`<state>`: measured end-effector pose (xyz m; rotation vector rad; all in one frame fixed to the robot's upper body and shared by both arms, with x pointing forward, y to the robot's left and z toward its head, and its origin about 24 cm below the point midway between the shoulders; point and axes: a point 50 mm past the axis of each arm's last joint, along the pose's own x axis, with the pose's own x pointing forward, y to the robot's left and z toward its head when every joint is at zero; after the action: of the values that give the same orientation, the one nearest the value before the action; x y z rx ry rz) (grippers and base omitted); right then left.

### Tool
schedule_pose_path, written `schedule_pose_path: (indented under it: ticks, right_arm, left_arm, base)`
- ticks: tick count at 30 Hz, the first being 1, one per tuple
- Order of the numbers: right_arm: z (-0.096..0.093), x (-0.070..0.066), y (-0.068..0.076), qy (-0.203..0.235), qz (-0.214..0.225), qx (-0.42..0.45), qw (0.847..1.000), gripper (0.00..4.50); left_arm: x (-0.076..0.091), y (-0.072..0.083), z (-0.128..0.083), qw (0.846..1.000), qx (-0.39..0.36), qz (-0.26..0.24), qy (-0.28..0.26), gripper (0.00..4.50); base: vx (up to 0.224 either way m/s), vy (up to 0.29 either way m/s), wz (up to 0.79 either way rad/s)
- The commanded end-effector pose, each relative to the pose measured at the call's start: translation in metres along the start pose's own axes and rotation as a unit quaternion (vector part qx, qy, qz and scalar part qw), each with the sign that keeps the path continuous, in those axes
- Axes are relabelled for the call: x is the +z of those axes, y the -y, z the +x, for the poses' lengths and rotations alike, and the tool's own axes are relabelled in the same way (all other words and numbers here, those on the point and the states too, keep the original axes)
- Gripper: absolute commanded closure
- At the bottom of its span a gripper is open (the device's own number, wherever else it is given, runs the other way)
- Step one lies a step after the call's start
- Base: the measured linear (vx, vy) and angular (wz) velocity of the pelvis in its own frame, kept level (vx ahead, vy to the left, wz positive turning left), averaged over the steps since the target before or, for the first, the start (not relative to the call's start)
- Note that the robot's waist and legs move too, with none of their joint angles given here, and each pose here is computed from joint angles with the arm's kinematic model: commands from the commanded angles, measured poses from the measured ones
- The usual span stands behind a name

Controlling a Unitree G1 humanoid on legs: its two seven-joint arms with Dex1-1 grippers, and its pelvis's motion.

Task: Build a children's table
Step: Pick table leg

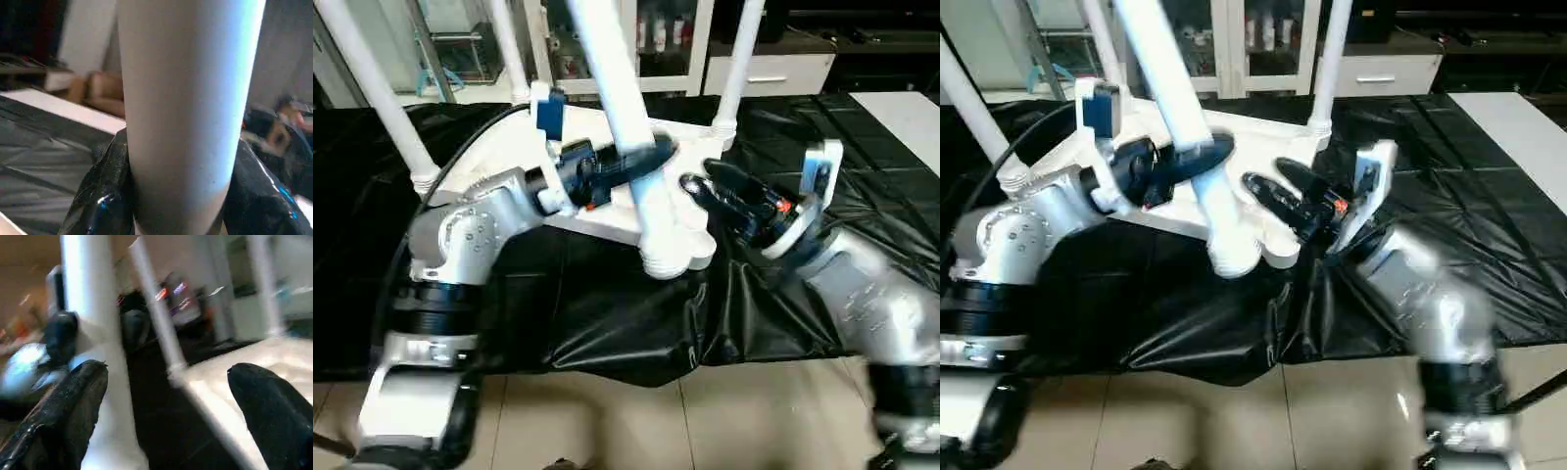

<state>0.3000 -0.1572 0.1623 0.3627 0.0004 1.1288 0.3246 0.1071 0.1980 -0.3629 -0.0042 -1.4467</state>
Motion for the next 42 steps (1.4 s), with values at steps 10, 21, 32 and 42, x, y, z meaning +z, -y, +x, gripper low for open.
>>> schedule_pose_path:
  ticks: [10, 21, 32, 42]
  right_arm:
    - [0.004, -0.009, -0.016, -0.153, 0.003, 0.146, 0.977, 0.18]
    - [0.022, -0.023, -0.017, -0.161, 0.006, 0.166, 0.973, 0.86]
    - [0.025, -0.028, -0.017, -0.15, 0.009, 0.165, 0.975, 1.75]
    - [0.031, -0.034, -0.008, -0.152, -0.036, 0.107, 0.982, 1.93]
  left_arm:
    - [0.006, 0.009, 0.017, 0.996, -0.08, 0.031, -0.029, 2.54]
    - [0.004, 0.013, 0.024, 0.994, -0.102, 0.028, -0.024, 2.54]
    - [0.003, 0.013, 0.024, 0.994, -0.102, 0.025, -0.022, 2.54]
    - [0.001, 0.013, 0.024, 0.995, -0.098, 0.021, -0.017, 2.55]
  base:
    - [0.0, 0.0, 0.0]
    - [0.0, 0.0, 0.0]
    - [0.0, 0.0, 0.0]
    - [0.0, 0.0, 0.0]
